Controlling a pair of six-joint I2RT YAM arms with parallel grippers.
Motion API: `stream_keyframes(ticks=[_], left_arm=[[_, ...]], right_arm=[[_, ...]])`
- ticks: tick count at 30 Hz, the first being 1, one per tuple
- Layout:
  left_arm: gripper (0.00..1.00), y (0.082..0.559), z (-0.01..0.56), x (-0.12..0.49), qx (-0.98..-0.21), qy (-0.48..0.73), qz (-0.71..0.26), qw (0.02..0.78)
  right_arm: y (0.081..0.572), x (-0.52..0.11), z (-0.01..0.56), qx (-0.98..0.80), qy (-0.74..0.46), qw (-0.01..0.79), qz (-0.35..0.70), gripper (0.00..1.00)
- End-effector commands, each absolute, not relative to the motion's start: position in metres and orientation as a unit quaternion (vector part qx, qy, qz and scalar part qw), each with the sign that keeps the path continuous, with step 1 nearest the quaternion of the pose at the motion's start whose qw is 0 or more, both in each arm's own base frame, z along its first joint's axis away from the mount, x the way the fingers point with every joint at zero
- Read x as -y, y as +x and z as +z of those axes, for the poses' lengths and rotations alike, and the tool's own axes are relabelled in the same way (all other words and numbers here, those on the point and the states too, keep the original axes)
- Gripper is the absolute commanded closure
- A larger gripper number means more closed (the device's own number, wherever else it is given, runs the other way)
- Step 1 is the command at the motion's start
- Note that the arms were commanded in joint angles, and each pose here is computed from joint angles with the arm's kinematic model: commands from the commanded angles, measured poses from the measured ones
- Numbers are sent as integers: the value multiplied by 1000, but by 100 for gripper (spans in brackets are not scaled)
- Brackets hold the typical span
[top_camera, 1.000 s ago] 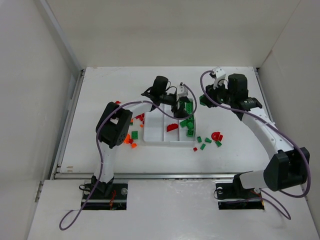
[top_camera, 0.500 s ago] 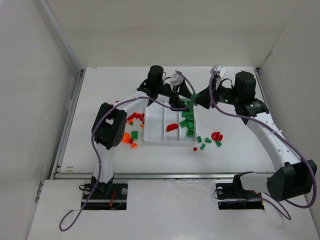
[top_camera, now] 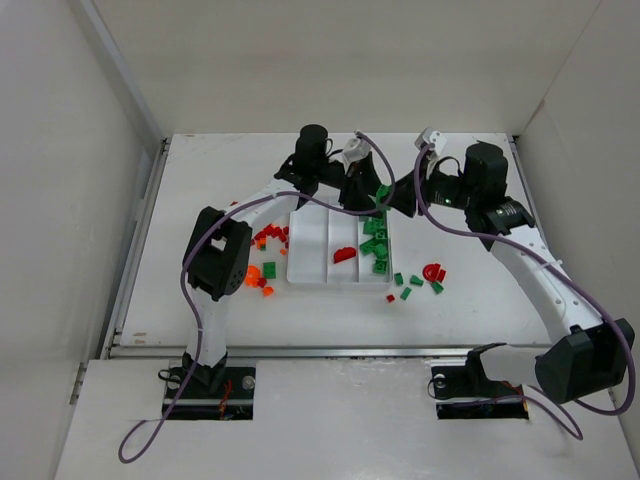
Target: Sort the legos into containers by color
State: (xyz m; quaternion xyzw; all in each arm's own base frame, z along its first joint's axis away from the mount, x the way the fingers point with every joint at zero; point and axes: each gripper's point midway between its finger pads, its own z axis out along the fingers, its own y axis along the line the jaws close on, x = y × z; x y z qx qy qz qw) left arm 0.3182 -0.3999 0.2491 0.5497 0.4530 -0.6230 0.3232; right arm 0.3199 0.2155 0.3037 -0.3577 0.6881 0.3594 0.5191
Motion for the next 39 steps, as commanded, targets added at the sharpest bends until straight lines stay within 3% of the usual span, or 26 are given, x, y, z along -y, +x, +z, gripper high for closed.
stream_keyframes(ticks=[1,5,10,12,13,16,17,21,26,31,39], left_arm=[[43,272,304,382,-342,620,-637,304],[30,265,304,378,-323,632,-638,299],[27,266,305,383,-329,627,-636,306],[32,265,308,389,-341,620,-636,306],[41,267,309,390,-344,619,-635,309],[56,267,312,390,-345,618,-636,308],[69,267,312,390,-345,618,-636,308],[100,267,312,390,-353,613,-637,305],[100,272,310,394,-380,595,-638,308],[100,298,282,390,-453,543,-635,312],[100,304,270,387,-469,531,-632,315]], right_arm=[[328,-216,327,-668,-362,558,333,100],[330,-214,323,-672,-361,558,326,100],[331,-216,322,-670,-364,557,330,100],[329,-217,318,-673,-362,550,337,100],[329,-217,318,-673,-362,550,337,100],[329,-217,318,-673,-362,550,337,100],[330,-217,320,-670,-363,554,336,100],[330,-217,316,-673,-362,550,337,100],[332,-212,321,-679,-345,561,324,100],[341,-198,339,-689,-303,592,289,100],[345,-193,357,-681,-286,615,277,100]])
